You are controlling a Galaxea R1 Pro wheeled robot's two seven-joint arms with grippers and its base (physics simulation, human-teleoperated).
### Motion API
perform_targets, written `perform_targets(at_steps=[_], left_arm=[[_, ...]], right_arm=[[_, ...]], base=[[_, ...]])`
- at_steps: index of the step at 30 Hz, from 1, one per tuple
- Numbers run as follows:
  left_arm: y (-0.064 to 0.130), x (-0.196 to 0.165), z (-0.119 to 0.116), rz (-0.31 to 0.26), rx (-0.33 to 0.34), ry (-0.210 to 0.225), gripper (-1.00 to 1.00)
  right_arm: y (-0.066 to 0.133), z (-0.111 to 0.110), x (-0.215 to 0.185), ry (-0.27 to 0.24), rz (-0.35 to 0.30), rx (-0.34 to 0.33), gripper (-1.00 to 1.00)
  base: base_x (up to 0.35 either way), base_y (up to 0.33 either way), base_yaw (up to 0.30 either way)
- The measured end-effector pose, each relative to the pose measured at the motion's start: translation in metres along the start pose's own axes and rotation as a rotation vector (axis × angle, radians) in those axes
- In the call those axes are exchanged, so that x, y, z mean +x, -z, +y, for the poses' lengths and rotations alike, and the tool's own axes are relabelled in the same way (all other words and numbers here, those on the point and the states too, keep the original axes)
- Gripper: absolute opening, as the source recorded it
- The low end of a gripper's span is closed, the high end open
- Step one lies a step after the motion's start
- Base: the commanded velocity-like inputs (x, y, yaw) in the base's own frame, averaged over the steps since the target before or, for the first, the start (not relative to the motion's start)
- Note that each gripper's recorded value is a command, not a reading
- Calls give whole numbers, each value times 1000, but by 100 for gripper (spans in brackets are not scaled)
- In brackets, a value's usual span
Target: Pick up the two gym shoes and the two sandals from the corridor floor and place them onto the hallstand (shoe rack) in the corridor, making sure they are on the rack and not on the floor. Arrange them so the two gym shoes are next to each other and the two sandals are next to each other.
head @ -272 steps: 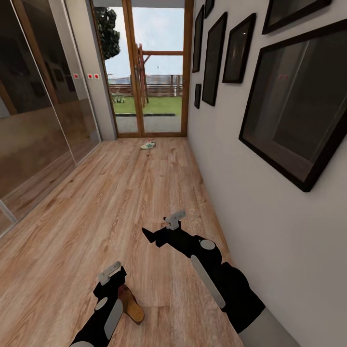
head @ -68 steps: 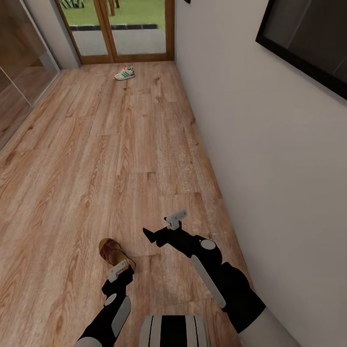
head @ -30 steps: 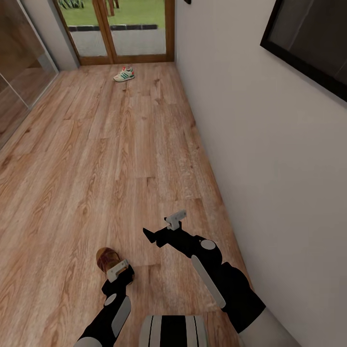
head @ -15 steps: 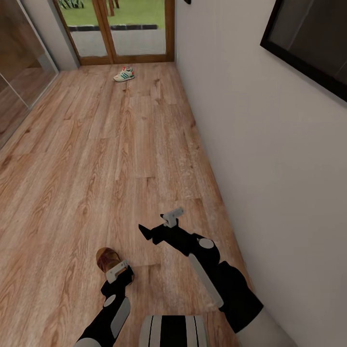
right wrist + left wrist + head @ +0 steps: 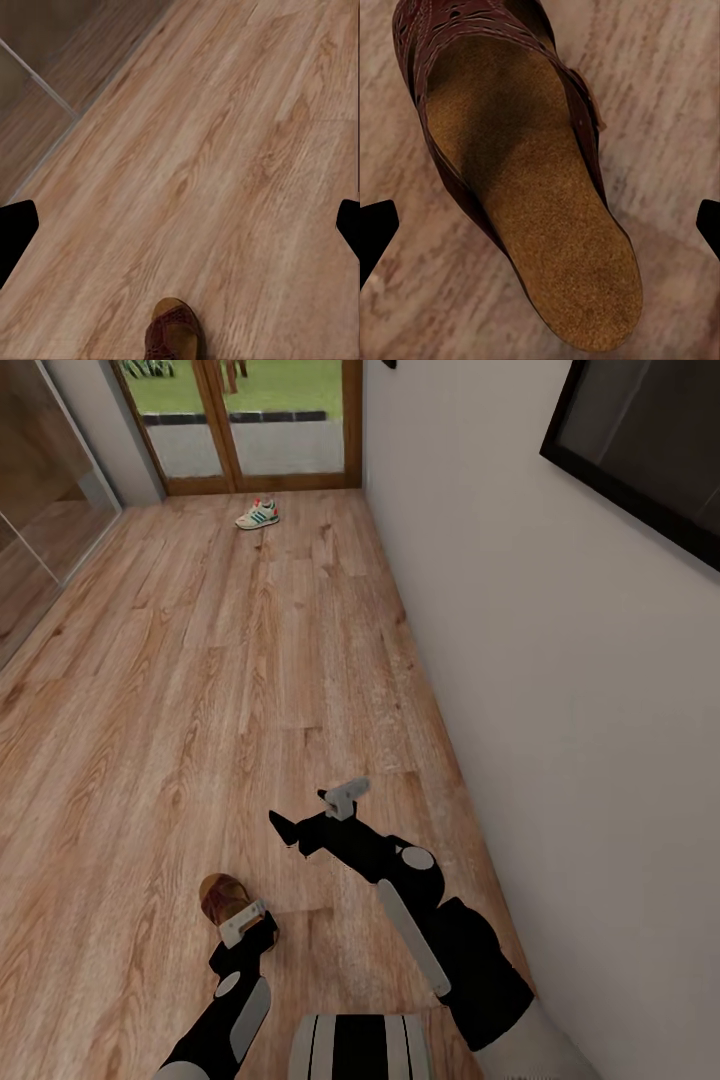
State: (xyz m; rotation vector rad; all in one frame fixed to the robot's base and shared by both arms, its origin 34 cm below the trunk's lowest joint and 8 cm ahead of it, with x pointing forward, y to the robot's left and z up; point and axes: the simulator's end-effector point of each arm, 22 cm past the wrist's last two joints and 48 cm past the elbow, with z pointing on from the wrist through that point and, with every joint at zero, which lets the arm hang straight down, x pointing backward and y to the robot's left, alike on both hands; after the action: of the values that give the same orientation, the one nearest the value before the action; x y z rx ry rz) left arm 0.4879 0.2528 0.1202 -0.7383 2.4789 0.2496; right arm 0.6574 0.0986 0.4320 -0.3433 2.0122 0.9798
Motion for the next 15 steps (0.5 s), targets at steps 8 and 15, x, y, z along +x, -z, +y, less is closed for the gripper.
perform_targets(at_steps=[8,15], left_arm=[[0,0,0,0,0,0,100],[0,0,0,0,0,0,100]], right_arm=[[-5,-3,-20,29,-15,-1,100],[-11,-8,-23,20,15,-2,100]], base=[[0,0,0],[0,0,0]])
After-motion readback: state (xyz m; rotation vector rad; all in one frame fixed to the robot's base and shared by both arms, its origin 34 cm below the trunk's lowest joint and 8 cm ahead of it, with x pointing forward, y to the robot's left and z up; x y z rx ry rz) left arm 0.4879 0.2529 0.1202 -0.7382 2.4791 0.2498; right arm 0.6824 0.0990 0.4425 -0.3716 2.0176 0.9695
